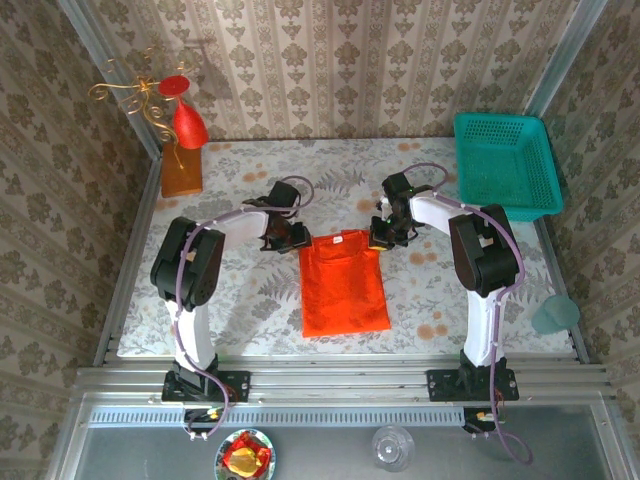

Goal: Fold the inside-out t-shirt
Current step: Fold the T-shirt at the center of the table.

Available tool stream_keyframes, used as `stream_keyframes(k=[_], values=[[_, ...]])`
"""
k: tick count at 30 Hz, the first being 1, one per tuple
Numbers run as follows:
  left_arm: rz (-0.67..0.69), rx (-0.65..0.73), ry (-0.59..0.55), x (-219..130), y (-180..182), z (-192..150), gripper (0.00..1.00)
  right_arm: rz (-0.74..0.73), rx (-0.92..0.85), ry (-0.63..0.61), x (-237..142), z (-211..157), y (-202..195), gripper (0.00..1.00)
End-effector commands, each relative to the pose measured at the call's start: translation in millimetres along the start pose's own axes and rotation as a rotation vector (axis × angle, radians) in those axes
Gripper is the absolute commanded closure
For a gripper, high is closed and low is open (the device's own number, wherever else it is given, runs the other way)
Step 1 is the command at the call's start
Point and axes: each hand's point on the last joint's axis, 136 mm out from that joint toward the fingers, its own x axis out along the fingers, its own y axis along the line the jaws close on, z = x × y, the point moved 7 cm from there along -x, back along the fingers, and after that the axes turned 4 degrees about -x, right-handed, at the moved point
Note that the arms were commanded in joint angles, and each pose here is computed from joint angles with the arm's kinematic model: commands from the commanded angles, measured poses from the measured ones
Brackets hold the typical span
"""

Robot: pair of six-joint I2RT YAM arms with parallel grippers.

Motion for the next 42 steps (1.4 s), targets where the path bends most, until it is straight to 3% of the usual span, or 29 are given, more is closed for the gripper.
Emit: stream_keyframes(k=[1, 6, 17, 26, 35, 42], values=[[0.060, 0.091, 0.099, 30, -9, -27, 0.66, -0.035, 0.022, 0.050, 2, -12, -4, 0.94], [0.135, 0.130, 0.143, 45, -10, -41, 0.69, -0.035, 0.023, 0.052, 4, -12, -3, 0.94], [0.152, 0.158, 0.175, 57, -18, -51, 0.82, -0.036, 0.029, 0.059, 8, -12, -5, 0.94], [0.144, 0.179, 0.162, 54, -22, -49, 1.00, -0.043, 0.025, 0.045, 7, -12, -5, 0.96], [-0.009, 0.230, -0.111, -24, -37, 1, 1.00, -0.067, -0.022, -0.159, -40, 4, 3, 1.00], [-0.099, 0.374, -0.348, -109, -70, 54, 1.00, -0.060, -0.086, -0.403, -115, 47, 21, 1.00]])
